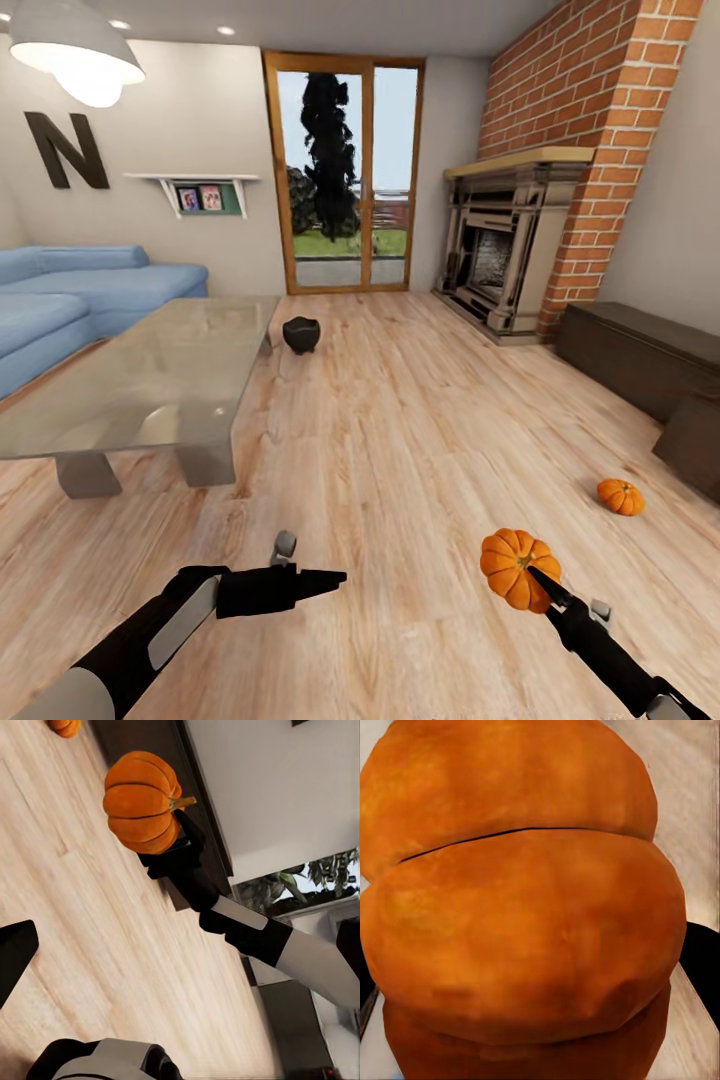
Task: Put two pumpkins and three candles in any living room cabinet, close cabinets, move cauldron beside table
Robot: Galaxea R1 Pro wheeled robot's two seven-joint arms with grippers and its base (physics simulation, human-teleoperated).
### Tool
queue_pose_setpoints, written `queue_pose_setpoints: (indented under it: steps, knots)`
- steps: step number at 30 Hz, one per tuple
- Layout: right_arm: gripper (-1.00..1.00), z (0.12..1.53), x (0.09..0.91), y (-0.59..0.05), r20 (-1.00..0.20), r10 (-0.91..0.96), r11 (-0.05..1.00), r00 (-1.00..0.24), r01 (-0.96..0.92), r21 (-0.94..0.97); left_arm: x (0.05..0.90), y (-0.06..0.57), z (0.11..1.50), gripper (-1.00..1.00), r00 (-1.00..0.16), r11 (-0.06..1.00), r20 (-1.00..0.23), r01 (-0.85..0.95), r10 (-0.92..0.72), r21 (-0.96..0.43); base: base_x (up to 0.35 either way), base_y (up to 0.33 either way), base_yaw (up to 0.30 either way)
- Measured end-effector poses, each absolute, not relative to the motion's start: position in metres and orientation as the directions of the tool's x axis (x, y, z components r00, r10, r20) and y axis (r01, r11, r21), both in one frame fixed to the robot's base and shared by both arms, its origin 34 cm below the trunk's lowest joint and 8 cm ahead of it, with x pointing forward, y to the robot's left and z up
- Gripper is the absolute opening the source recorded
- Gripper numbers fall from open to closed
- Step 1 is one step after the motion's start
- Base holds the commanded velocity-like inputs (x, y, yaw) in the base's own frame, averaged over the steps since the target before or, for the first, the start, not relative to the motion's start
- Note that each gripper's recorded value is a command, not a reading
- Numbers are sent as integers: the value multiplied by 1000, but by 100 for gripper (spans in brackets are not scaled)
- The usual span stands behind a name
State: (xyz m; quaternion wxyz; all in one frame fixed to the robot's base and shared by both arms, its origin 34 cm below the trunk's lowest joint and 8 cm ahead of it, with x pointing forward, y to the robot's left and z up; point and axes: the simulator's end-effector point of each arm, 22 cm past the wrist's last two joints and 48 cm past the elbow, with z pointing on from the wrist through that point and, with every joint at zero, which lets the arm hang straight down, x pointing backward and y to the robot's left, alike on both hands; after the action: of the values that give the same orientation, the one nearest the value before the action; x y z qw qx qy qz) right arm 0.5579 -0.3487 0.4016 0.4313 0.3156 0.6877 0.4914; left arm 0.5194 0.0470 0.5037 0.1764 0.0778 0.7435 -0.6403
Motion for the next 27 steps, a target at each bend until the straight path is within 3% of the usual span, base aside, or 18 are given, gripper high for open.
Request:
queue_pose_setpoints:
  steps: [10, 27]
  knots:
    - [-100, 405, 559, -349, -286, 858, 317, -426, 3, 948, 521, 47, 508, 100, -922, 167, -371, 350, -115, -922, 52, 0, -273]
    - [-100, 411, 560, -350, -292, 860, 318, -420, -8, 948, 521, 47, 514, 100, -914, 166, -388, 367, -118, -915, 310, 0, -273]
